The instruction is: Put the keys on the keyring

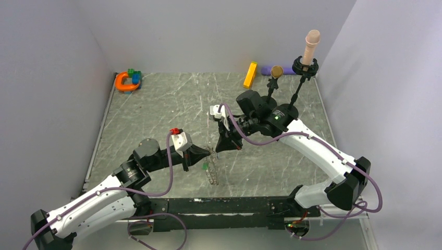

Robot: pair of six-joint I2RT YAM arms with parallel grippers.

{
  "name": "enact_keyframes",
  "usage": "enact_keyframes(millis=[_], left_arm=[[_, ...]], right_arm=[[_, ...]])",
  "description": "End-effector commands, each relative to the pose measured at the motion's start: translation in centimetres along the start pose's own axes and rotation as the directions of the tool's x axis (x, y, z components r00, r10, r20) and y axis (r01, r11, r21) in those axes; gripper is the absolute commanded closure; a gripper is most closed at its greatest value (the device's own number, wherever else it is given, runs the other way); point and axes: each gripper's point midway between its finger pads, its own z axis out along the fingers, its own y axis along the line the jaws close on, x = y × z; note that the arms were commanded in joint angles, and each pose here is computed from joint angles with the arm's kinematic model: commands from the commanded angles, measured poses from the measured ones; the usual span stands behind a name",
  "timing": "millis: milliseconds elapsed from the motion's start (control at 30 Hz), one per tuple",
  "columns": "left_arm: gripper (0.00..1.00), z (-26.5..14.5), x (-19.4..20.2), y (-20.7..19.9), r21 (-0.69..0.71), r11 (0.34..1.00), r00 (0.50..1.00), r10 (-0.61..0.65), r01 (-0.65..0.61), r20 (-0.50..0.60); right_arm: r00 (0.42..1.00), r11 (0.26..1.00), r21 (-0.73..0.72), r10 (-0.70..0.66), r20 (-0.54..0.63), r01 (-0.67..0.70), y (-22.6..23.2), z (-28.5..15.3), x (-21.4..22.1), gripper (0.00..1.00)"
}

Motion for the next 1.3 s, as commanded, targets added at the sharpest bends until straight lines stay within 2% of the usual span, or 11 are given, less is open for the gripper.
enact_keyframes(millis=[0,1267], left_arm=[[1.0,0.04,-3.06,-0.24,0.0,1.0,0.997,0.016,-0.016,0.078],[1.0,0.08,-3.57,-0.56,0.018,1.0,0.995,0.018,-0.02,0.099]], right_arm=[[0.997,0.999,-0.001,-0.054,0.053,0.054,0.38,-0.64,-2.29,1.0],[0.998,0.999,-0.027,-0.034,0.054,0.036,0.47,-0.07,-2.23,1.0]])
